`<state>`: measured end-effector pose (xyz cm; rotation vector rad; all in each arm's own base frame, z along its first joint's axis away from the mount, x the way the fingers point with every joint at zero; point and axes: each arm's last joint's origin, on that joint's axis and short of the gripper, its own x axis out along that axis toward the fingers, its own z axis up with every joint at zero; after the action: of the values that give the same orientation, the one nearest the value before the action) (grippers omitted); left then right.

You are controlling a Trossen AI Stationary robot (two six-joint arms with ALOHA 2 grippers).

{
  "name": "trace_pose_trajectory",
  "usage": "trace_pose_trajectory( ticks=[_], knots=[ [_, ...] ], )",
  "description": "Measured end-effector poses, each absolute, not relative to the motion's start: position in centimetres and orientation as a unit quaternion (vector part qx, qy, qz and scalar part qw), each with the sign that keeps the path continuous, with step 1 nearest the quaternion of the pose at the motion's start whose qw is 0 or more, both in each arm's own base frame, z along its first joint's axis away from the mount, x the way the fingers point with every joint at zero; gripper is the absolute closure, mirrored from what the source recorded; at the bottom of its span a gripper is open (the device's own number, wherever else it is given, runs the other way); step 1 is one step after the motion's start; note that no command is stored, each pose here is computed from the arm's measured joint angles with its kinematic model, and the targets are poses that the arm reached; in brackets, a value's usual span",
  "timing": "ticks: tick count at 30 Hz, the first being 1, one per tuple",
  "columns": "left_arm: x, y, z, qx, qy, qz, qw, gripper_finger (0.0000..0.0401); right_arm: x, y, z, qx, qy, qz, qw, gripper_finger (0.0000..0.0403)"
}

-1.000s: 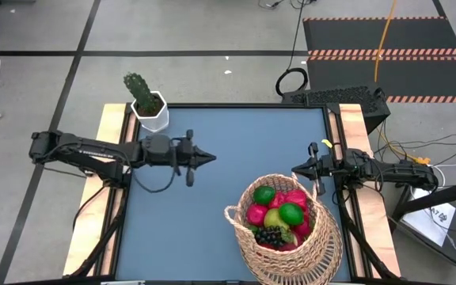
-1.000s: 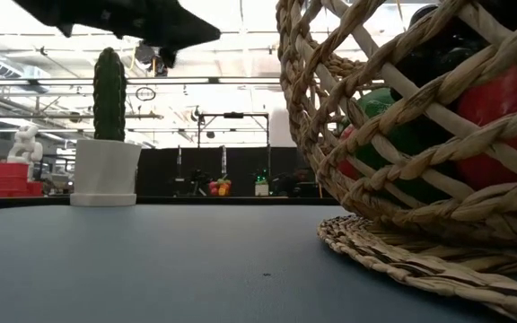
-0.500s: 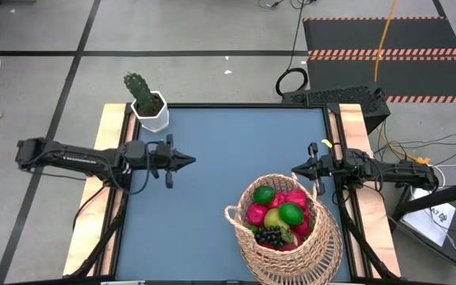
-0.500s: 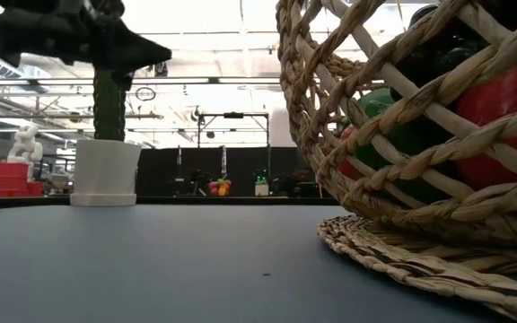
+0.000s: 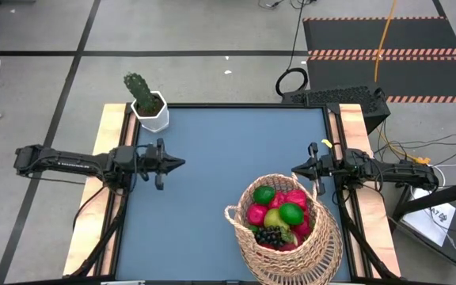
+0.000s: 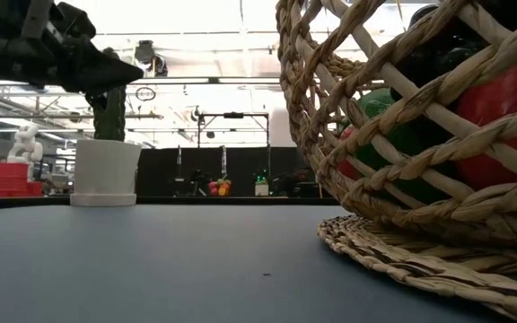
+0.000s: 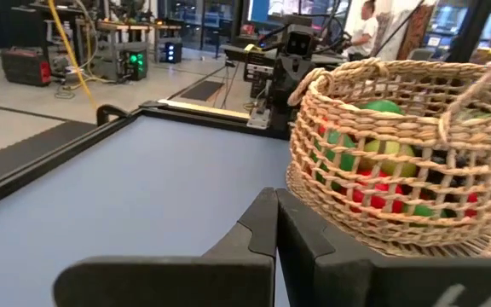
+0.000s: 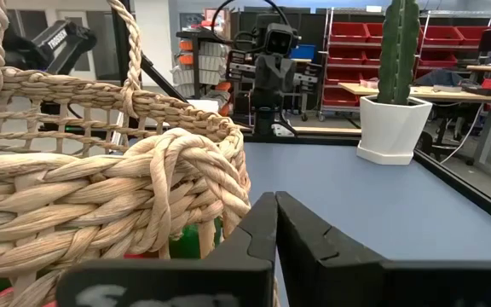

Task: Build produce basket
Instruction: Return to Home Position

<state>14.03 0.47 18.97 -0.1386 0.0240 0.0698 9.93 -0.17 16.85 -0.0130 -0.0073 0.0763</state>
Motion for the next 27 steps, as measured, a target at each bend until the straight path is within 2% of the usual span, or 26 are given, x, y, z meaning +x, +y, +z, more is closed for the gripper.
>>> trace_pose_trajectory(
  ticks=[14, 27],
  knots=[
    [12.6, 0.4, 18.1, -0.069, -0.017, 0.025, 0.997, 0.04, 9.9, -0.2, 16.9, -0.007, -0.004, 0.038, 0.999, 0.0403],
    [11.7, 0.4, 17.9, -0.055, -0.002, 0.026, 0.998, 0.04, 9.9, -0.2, 16.8, -0.007, -0.004, 0.038, 0.999, 0.0403]
  ],
)
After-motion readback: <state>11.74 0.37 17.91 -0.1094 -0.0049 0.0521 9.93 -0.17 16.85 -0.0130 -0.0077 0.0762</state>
